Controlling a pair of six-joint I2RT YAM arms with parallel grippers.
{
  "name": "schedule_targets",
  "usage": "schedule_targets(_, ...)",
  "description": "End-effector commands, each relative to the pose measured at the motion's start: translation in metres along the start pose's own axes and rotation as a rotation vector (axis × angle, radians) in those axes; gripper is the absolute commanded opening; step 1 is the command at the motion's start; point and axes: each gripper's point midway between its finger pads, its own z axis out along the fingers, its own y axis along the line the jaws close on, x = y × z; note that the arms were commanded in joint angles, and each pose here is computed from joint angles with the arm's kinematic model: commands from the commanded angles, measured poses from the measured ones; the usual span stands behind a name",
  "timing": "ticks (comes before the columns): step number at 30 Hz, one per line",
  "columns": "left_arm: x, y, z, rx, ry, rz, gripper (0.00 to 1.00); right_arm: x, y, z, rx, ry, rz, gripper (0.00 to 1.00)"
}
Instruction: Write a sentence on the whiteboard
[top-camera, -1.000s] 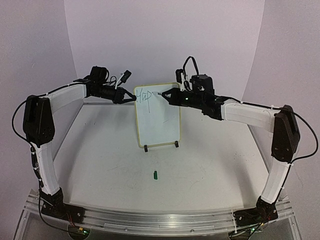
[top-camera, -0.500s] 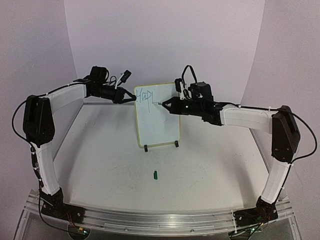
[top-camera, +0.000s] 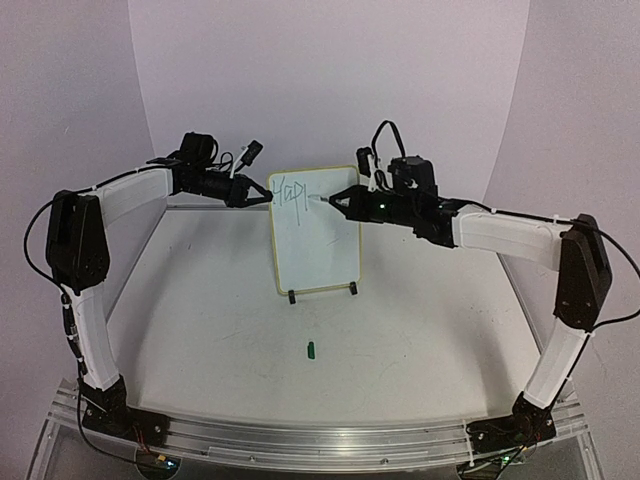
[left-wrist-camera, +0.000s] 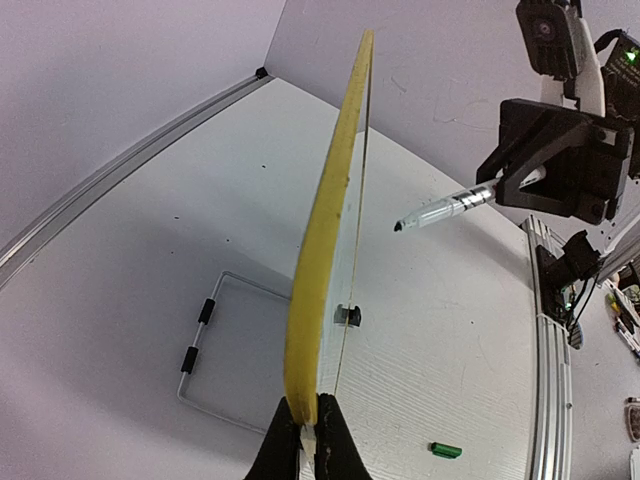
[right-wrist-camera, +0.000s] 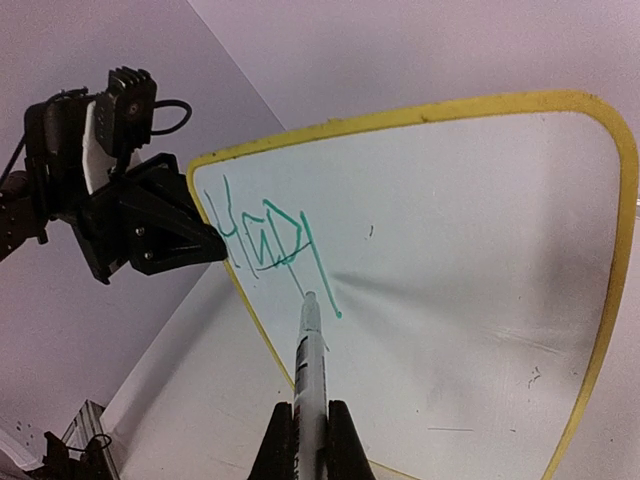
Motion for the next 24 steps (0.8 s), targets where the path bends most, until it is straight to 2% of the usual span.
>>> schedule_targets(1, 0.004, 0.001, 0.005, -0.005, 0.026, 0.007, 0.00, -0.046, 0.022, -0.016, -0.034, -0.117, -0.043, 0.00)
schedule_targets(24, 0.007, 0.002, 0.007, 0.001, 0.028, -0.002, 0.00, -0.047, 0.001, 0.015, 0.023, -0.145, -0.028, 0.00)
